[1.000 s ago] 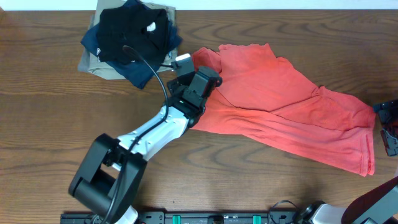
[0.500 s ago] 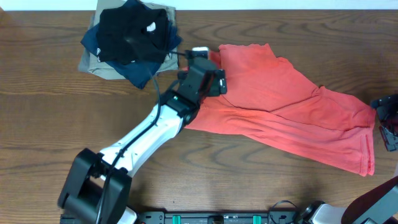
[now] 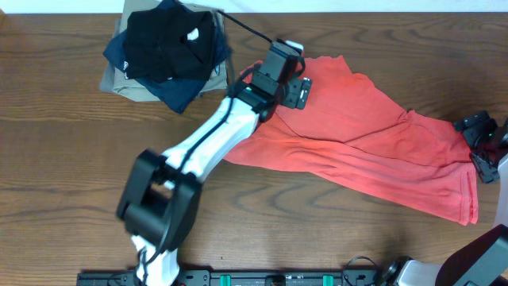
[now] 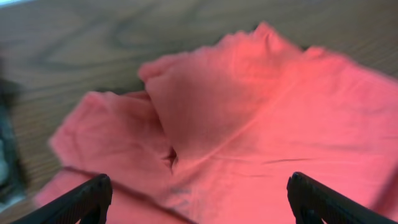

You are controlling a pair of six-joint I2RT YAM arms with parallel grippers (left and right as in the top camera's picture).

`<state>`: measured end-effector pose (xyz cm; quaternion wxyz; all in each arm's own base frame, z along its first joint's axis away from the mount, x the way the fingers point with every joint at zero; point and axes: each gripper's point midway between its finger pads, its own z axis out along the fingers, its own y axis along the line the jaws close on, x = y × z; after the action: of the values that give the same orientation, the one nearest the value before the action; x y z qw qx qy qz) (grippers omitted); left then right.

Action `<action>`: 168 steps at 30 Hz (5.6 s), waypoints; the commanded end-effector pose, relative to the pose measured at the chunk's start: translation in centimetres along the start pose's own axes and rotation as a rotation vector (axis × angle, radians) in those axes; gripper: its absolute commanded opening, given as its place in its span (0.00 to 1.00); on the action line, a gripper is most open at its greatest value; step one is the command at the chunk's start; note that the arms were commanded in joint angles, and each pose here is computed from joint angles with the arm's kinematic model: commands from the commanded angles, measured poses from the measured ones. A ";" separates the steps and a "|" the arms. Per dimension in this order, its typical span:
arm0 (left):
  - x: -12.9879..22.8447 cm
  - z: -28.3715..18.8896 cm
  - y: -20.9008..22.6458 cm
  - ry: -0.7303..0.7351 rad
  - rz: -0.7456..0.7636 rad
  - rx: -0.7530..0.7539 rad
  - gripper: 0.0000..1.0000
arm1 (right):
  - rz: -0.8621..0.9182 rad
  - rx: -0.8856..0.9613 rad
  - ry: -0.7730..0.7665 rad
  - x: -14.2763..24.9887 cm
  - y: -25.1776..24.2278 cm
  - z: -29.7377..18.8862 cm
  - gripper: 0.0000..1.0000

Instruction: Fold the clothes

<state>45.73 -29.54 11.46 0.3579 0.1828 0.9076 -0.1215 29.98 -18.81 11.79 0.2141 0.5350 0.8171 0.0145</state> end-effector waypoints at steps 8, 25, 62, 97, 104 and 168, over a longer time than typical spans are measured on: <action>2.4 5.2 0.4 0.023 0.057 -0.001 0.87 | -0.065 0.009 0.023 0.4 0.1 0.0 0.99; 3.3 6.5 0.6 0.032 0.055 -0.003 0.79 | -0.068 0.012 0.040 0.9 0.0 0.0 0.99; 3.4 7.3 0.7 0.022 0.055 -0.005 0.06 | -0.087 0.006 0.033 0.7 0.2 0.0 0.96; 4.0 1.0 7.6 0.173 -0.116 -0.115 0.06 | -0.191 0.052 -0.055 -3.9 1.0 5.8 0.91; 4.3 0.9 7.7 0.185 -0.117 -0.117 0.06 | -0.243 0.114 -0.052 -7.4 0.5 7.4 0.94; -0.1 -2.2 7.5 0.048 -0.121 -0.103 0.06 | -0.142 0.207 0.064 -7.6 -2.6 11.4 0.01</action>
<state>47.02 -22.31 7.38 0.2901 0.1240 0.9457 -0.0781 34.86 -27.25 2.86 0.1260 0.4637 0.8748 -0.0619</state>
